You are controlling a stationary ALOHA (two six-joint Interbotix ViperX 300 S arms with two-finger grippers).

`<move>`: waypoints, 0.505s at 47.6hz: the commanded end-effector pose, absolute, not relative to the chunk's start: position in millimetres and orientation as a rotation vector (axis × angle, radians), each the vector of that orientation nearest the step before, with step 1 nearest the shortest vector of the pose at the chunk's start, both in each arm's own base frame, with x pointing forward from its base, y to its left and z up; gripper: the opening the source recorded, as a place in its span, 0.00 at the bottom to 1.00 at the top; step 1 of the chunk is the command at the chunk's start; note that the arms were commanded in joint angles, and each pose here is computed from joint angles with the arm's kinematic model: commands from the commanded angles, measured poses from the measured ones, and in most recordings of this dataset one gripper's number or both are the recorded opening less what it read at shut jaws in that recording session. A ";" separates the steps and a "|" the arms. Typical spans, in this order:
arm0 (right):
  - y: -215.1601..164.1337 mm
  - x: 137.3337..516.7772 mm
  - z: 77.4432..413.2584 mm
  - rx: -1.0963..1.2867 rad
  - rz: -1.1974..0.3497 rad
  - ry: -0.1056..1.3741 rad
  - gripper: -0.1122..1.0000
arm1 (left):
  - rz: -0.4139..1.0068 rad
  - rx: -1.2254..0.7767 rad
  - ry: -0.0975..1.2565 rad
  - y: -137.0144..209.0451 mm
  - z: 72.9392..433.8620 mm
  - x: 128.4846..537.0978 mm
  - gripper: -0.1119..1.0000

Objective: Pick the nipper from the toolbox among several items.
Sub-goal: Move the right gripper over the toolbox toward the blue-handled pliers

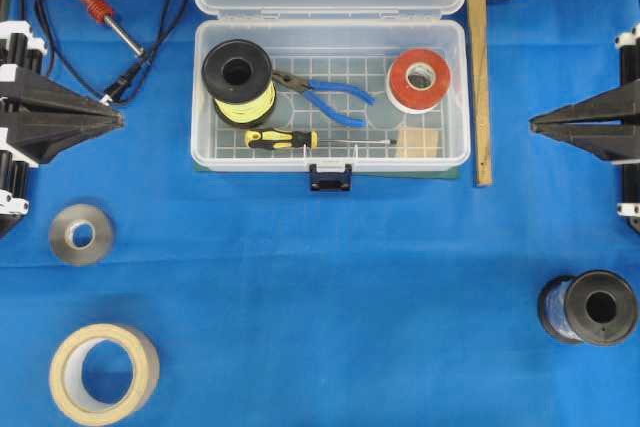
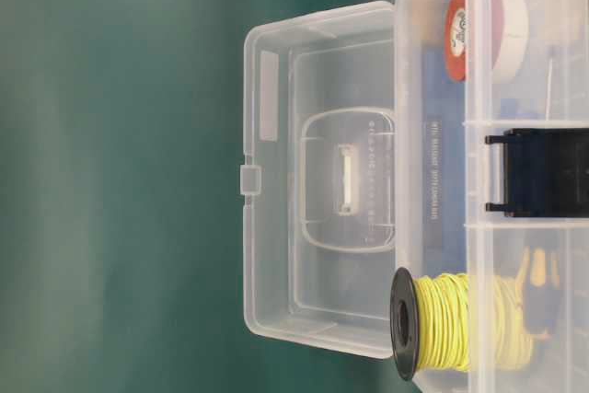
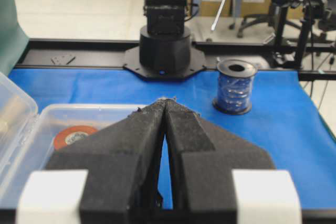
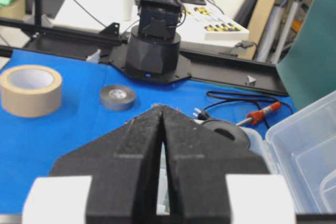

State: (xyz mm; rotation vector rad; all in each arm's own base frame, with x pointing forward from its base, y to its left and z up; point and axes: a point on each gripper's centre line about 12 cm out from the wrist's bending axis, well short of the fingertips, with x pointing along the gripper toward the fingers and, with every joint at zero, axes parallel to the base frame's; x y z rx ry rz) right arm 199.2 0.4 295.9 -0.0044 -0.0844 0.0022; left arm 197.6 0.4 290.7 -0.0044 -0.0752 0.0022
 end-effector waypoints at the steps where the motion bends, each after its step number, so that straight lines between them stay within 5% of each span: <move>1: -0.1 201.2 300.9 0.011 0.000 -0.094 0.10 | -0.010 -0.041 -0.102 -2.5 300.2 199.7 0.10; 24: -36.4 261.5 306.5 0.051 -0.141 0.183 0.11 | -0.009 -0.043 -0.095 -2.4 298.2 200.9 0.10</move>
